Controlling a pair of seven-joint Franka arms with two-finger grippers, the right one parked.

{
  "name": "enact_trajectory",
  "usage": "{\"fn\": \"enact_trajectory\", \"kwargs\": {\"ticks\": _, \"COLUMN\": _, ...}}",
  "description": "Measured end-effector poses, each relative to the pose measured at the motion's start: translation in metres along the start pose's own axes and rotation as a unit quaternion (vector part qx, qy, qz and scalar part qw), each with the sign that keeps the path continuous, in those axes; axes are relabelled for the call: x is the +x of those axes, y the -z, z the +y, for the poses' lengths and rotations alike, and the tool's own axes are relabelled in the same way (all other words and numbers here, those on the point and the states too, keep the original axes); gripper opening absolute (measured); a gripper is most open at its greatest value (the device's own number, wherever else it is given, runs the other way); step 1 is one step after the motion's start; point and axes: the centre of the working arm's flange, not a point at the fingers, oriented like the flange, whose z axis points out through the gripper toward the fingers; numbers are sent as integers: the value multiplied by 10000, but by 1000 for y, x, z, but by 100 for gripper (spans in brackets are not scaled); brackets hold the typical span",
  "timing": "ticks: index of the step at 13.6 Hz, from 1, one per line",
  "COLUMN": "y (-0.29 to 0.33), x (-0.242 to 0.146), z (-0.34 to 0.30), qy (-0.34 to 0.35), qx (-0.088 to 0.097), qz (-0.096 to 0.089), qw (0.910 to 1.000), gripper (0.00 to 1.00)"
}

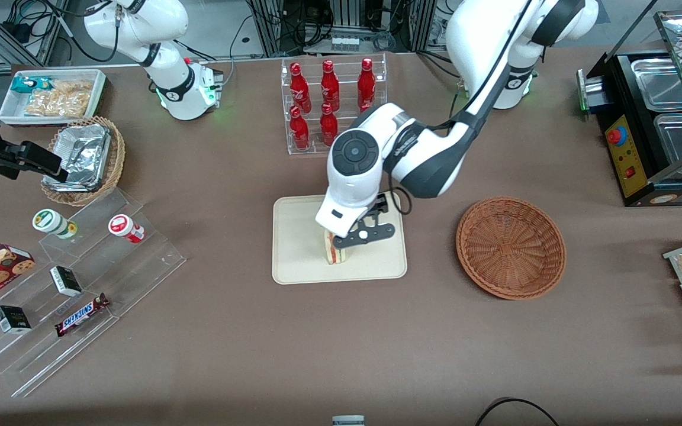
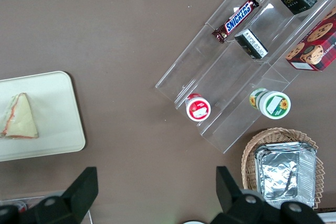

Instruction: Place sandwich from basket to tray

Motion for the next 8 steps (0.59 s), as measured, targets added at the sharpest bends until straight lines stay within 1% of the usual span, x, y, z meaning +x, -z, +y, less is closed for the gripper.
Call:
{"fn": "enact_trajectory", "kwargs": {"ticks": 2, "y": 8, "x": 21, "z": -28, "qy": 79, "qx": 154, "qz": -73, "qw": 9998, "gripper": 100}}
{"fn": "enact_trajectory", "kwargs": {"ticks": 4, "y": 11, "x": 41, "z": -64, "qy": -94, "qx": 262, "qz": -157, "qw": 9995, "gripper": 100}}
{"fn": "enact_trajectory", "kwargs": {"ticks": 8, "y": 36, "x": 67, "z": -152, "qy": -329, "qx": 346, "qz": -240, "qw": 9986, "gripper": 100}}
